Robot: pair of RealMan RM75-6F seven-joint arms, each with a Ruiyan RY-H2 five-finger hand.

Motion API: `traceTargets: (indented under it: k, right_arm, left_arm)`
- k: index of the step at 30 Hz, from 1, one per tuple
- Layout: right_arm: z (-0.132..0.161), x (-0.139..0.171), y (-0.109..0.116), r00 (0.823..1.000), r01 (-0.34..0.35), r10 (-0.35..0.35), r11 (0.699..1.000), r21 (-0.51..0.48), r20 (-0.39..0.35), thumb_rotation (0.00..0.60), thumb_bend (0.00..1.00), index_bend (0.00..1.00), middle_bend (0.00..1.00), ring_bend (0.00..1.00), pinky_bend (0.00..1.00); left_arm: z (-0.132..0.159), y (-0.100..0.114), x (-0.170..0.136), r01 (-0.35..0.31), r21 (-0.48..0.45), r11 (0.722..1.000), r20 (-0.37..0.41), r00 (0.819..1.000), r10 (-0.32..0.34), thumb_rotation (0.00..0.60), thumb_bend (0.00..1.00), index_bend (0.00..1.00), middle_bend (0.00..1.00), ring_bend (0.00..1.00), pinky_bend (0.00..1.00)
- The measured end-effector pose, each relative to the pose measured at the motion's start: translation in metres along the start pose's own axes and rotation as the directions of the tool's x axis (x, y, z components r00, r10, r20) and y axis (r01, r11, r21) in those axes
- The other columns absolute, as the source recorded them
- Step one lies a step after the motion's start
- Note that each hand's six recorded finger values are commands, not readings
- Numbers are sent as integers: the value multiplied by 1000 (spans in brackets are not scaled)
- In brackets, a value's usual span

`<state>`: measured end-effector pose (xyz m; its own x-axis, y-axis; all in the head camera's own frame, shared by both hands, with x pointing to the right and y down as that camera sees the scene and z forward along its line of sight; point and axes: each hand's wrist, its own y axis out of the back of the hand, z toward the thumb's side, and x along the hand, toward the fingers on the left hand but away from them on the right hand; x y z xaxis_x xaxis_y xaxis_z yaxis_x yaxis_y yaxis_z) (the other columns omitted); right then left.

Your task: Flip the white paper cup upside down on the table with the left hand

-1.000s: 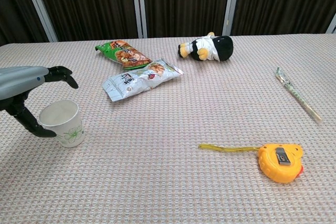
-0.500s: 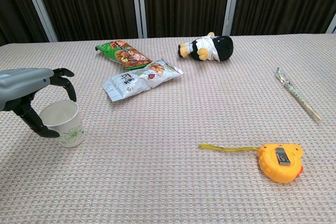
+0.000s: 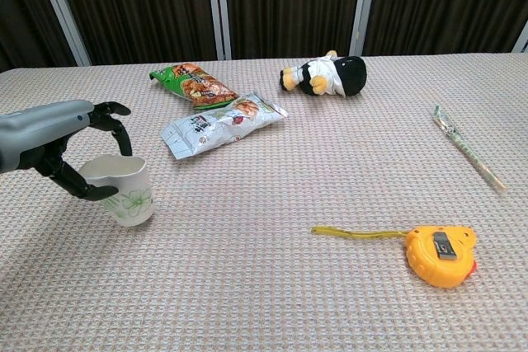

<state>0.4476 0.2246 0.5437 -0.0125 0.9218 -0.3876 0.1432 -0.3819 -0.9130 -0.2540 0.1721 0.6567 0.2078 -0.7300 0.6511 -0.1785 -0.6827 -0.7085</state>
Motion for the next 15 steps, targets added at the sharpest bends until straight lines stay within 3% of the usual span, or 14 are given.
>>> traceTargets:
  k: [7, 15]
  right_arm:
    - [0, 0, 0, 1000, 0, 0, 1000, 0, -1, 600, 0, 0, 0, 0, 0]
    - [-1, 0, 0, 1000, -2, 2, 1000, -1, 2, 600, 0, 0, 0, 0, 0]
  left_arm:
    - [12, 0, 7, -51, -177, 983, 82, 994, 66, 600, 227, 403, 0, 0, 0]
    - [-1, -28, 21, -18, -179, 984, 99, 994, 37, 600, 226, 399, 0, 0, 0]
